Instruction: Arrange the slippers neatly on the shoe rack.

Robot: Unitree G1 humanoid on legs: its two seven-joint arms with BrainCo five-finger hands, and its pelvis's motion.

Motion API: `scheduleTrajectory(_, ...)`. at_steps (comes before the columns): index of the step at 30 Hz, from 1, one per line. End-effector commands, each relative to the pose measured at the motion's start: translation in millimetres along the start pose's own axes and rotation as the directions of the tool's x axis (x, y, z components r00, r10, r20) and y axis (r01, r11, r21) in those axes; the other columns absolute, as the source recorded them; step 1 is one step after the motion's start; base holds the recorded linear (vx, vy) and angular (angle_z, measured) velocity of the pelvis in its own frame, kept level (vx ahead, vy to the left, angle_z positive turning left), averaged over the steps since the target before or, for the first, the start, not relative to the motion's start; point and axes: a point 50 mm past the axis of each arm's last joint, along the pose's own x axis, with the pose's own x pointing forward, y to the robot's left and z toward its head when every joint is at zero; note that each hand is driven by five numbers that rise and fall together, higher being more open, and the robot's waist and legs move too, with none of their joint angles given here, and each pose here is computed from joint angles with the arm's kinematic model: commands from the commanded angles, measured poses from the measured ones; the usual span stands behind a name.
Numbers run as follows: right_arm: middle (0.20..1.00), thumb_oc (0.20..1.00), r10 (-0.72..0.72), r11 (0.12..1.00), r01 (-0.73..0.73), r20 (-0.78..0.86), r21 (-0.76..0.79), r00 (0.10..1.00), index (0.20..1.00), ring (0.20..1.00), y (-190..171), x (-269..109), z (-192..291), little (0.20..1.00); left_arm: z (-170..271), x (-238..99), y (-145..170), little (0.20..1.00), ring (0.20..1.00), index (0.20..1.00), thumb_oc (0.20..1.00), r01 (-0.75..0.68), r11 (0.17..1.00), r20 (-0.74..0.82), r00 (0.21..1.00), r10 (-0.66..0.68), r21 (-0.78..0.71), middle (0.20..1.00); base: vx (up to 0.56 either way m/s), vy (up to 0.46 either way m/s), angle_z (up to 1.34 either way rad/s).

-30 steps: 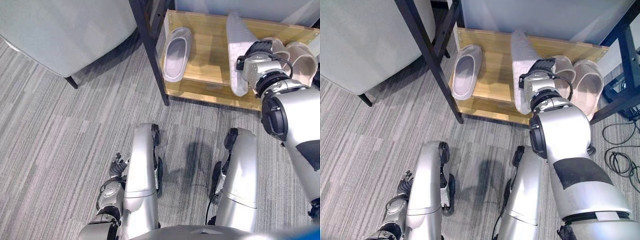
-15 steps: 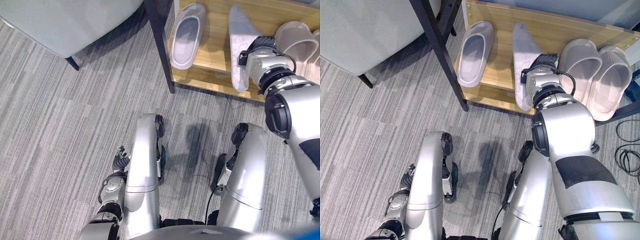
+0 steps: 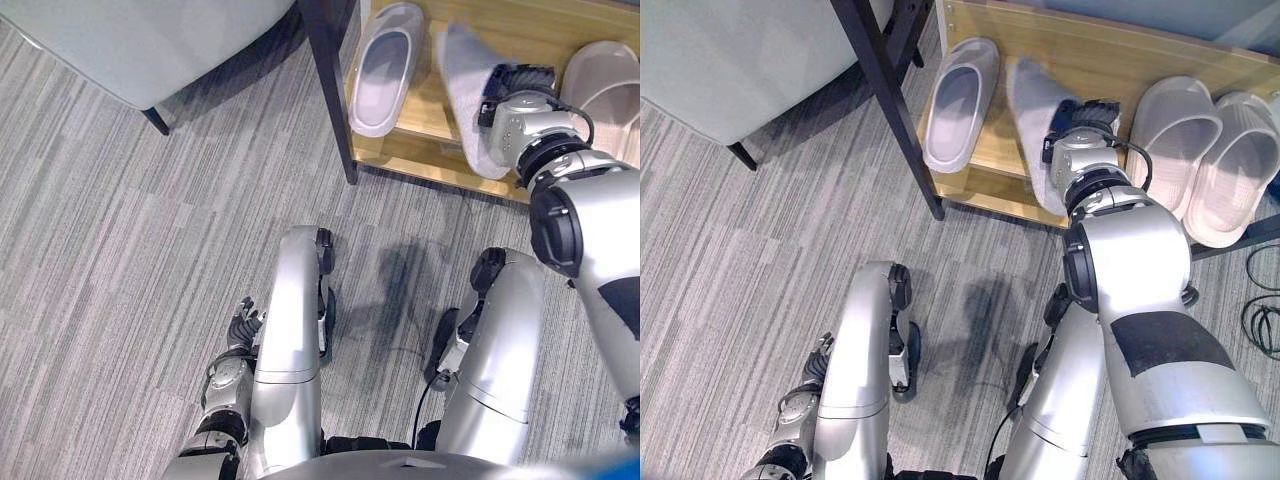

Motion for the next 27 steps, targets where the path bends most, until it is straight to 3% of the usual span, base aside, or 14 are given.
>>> scheduleTrajectory(1, 1.0, 1.0, -0.002, 0.988, -0.022, 0.158, 0.151, 0.987, 1.0, 1.0, 2, -14, 62, 1.0, -13, -9, -50, 1.0, 1.0, 1.0, 1.0, 0.137, 0.99, -0.002, 0.991, -0.137, -0.02, 1.0, 0.0, 0.0, 0.0)
scheduleTrajectory(6, 1.0, 1.0, 0.003, 0.932, -0.048, 0.126, 0.358, 0.992, 1.0, 1.0, 5, -17, 70, 1.0, -25, -11, -43, 1.0, 1.0, 1.0, 1.0, 0.124, 0.992, -0.05, 0.991, -0.123, 0.015, 1.0, -0.01, 0.01, 0.02)
scheduleTrajectory(9, 1.0, 1.0, 0.008, 0.914, -0.068, 0.149, 0.4, 0.989, 1.0, 1.0, 6, -19, 75, 1.0, -28, -11, -38, 1.0, 1.0, 1.0, 1.0, 0.111, 0.993, -0.069, 0.992, -0.108, 0.043, 1.0, 0.0, 0.0, 0.0)
scheduleTrajectory(20, 1.0, 1.0, 0.104, 0.944, -0.144, 0.146, 0.297, 0.984, 1.0, 1.0, 17, -16, 56, 1.0, -31, -8, -44, 1.0, 1.0, 1.0, 1.0, 0.096, 0.986, -0.08, 0.993, -0.086, 0.137, 1.0, -0.02, 0.002, 0.0)
scheduleTrajectory(27, 1.0, 1.0, 0.221, 0.918, -0.253, 0.135, 0.305, 0.966, 1.0, 1.0, 44, -27, 39, 1.0, -39, -7, -45, 1.0, 1.0, 1.0, 1.0, 0.091, 0.982, -0.126, 0.99, -0.071, 0.165, 1.0, 0.0, 0.0, 0.0)
